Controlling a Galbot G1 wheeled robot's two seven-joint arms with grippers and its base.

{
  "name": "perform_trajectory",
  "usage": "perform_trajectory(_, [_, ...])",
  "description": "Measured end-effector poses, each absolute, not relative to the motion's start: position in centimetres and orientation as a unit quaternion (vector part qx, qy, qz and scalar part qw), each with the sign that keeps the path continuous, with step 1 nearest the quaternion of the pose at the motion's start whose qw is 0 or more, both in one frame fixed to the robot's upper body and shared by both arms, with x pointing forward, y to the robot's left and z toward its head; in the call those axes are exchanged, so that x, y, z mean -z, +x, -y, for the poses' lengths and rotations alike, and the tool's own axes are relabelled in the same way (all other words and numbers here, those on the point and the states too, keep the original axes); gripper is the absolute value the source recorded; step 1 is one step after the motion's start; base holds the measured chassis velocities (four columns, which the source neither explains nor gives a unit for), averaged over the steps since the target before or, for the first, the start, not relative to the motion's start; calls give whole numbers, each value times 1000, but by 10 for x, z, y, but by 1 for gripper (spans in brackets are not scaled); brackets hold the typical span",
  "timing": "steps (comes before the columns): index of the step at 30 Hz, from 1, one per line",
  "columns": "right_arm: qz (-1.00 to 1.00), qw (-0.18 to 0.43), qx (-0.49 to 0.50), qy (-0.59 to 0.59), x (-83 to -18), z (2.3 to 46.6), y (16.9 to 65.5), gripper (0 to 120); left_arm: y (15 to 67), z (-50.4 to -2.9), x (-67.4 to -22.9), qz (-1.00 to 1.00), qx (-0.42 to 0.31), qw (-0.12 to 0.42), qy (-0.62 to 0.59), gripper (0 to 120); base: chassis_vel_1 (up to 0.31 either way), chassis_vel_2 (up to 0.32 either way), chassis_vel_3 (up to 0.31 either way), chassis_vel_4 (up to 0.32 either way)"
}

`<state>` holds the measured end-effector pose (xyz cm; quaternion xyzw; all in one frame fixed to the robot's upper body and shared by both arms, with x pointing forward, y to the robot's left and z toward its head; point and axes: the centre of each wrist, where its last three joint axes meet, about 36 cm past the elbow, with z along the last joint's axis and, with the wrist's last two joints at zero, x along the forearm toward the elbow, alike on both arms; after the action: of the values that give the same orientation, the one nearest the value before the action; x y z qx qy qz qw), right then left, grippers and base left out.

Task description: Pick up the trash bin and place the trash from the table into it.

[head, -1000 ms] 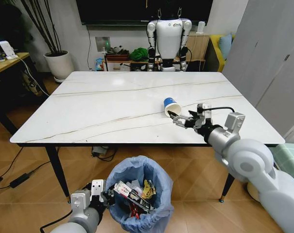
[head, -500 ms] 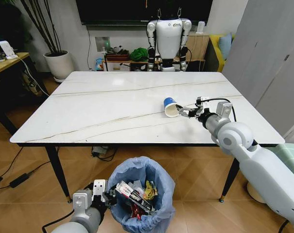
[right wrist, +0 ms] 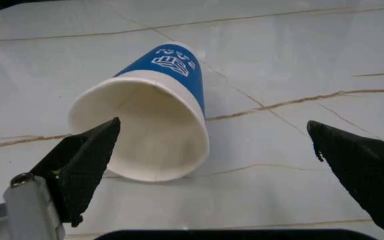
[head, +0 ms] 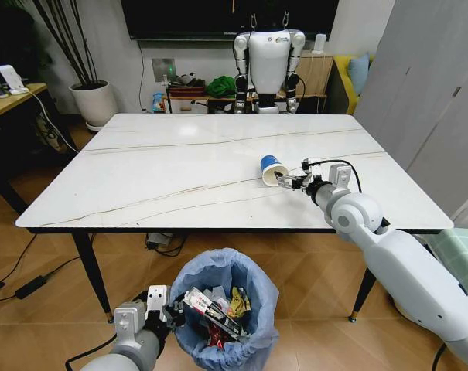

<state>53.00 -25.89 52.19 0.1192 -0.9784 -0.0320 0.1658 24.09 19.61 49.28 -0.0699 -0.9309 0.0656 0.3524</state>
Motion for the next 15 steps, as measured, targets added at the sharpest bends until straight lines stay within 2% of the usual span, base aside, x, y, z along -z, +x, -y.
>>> perform_trajectory(6, [978, 168, 32, 116, -520, 260, 535, 100, 241, -196, -493, 931, -65, 352, -71, 0, 0, 0, 0, 0])
perform_trajectory(10, [978, 170, 33, 115, -519, 257, 540, 95, 241, -196, -494, 931, -65, 352, -72, 0, 0, 0, 0, 0])
perform_trajectory(14, [977, 175, 36, 112, -514, 253, 545, 77, 240, -196, -494, 931, -65, 351, -74, 0, 0, 0, 0, 0])
perform_trajectory(15, [977, 175, 36, 112, -514, 253, 545, 77, 240, -196, -494, 931, -65, 351, -74, 0, 0, 0, 0, 0])
